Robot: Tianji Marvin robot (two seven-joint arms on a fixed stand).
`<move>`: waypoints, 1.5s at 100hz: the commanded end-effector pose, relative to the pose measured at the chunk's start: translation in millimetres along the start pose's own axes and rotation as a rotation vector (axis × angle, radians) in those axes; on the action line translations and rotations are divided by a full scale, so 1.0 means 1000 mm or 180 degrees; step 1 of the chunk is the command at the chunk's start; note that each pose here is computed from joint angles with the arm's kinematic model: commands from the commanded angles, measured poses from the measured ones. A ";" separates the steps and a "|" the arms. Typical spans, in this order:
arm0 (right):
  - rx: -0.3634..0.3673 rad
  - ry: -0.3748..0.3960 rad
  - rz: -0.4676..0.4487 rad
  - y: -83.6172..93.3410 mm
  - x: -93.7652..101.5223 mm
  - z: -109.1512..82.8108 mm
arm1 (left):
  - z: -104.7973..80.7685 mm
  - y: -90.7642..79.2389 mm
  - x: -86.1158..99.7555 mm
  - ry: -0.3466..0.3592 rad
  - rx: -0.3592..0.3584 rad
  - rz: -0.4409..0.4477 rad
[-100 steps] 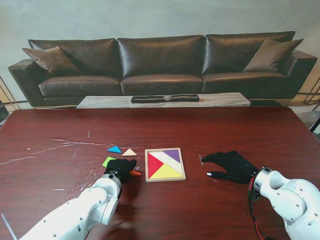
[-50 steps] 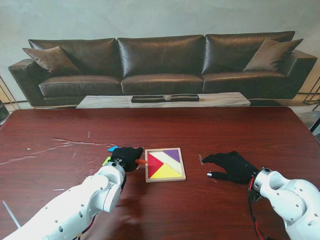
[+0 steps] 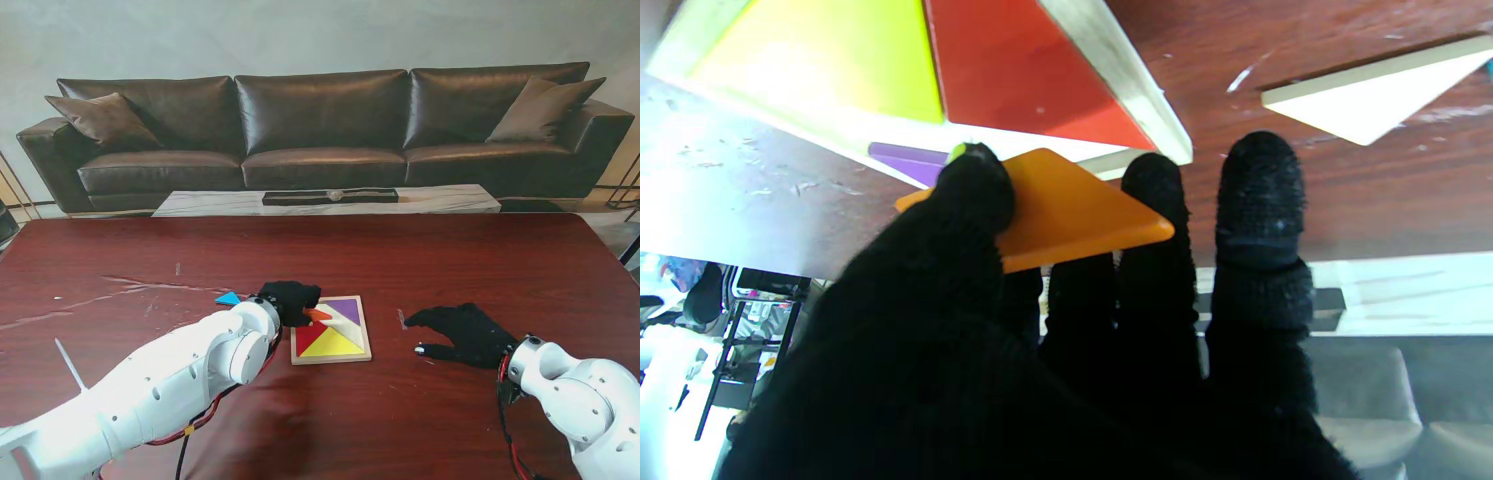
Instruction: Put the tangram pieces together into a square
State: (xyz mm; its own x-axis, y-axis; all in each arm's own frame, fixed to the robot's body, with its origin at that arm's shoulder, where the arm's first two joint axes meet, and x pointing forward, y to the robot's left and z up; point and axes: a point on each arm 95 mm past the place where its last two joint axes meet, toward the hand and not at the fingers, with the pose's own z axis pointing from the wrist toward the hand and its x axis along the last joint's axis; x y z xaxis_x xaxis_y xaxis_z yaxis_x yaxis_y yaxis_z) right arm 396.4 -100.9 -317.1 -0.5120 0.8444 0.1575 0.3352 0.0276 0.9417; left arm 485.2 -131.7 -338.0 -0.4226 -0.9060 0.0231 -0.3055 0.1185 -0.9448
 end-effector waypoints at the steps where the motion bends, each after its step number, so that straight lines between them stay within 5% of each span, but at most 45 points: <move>1: 0.0026 0.0013 -0.0012 -0.004 0.002 -0.001 | 0.007 -0.008 0.007 0.0052 0.0020 -0.0021; 66: 0.0039 -0.0023 -0.0024 -0.006 -0.001 -0.005 | 0.044 -0.001 0.005 0.0143 -0.0320 -0.0214; 150: 0.0091 -0.0058 -0.0011 -0.009 -0.003 -0.008 | 0.057 0.000 0.003 0.0055 -0.0433 -0.0265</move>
State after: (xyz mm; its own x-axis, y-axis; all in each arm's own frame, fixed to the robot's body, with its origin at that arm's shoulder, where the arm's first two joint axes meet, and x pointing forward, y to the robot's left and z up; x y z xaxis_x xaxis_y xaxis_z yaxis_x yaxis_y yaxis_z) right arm 391.1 -108.2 -321.8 -0.4960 0.8551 0.1509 0.3503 0.0380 0.9358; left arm 530.7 -154.6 -360.6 -0.4098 -0.9068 0.0986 -0.4508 0.1073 -0.8862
